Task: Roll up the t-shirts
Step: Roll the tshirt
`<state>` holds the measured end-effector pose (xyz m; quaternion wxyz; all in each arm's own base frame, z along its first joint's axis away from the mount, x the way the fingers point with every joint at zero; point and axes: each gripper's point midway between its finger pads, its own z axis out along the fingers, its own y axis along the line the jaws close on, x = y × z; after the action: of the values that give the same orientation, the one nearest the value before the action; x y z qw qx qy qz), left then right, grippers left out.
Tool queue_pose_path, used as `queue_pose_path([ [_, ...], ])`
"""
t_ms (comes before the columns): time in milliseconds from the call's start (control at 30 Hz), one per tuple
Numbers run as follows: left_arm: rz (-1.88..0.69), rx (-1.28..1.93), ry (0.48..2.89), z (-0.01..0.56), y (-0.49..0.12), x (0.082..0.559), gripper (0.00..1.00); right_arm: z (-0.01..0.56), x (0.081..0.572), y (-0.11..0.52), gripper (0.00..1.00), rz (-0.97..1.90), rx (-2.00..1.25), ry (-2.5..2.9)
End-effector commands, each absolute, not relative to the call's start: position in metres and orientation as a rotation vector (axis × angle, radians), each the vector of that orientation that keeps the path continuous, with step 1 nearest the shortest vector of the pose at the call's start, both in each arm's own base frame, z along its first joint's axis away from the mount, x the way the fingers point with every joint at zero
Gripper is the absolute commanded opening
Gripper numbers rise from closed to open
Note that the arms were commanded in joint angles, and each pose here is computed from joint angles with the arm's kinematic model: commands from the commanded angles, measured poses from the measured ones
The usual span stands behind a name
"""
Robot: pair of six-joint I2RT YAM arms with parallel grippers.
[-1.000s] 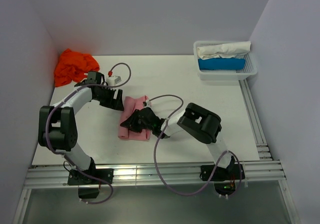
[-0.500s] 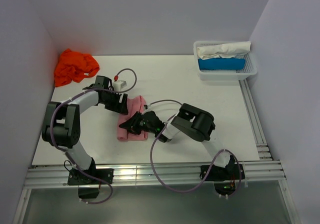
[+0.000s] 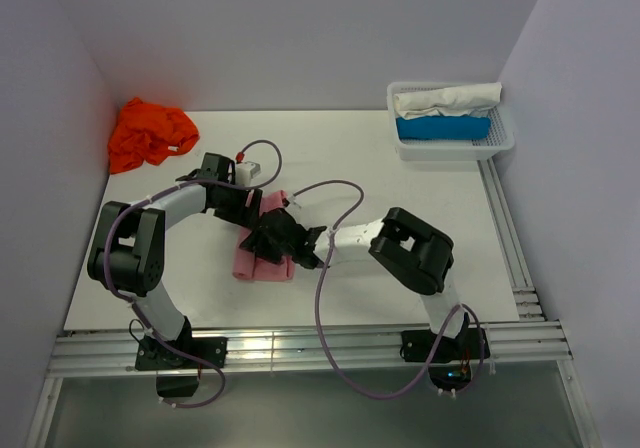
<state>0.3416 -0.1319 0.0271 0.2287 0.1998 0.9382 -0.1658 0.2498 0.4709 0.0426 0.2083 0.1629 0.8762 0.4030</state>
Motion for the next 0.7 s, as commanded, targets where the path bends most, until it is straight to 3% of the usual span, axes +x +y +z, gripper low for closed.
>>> queue_pose_path([
  [0, -0.37, 0.539, 2.598, 0.017, -0.123, 0.345, 0.76, 0.051, 0.253, 0.445, 0.55, 0.832, 0.423, 2.45],
  [267, -0.371, 0.545, 2.598, 0.017, -0.124, 0.344, 0.75, 0.066, 0.244, 0.435, 0.55, 0.516, 0.348, 2.438],
  [667, -0.378, 0.548, 2.594, 0.019, -0.125, 0.344, 0.75, 0.096, 0.246, 0.471, 0.55, 0.455, 0.204, 2.386],
])
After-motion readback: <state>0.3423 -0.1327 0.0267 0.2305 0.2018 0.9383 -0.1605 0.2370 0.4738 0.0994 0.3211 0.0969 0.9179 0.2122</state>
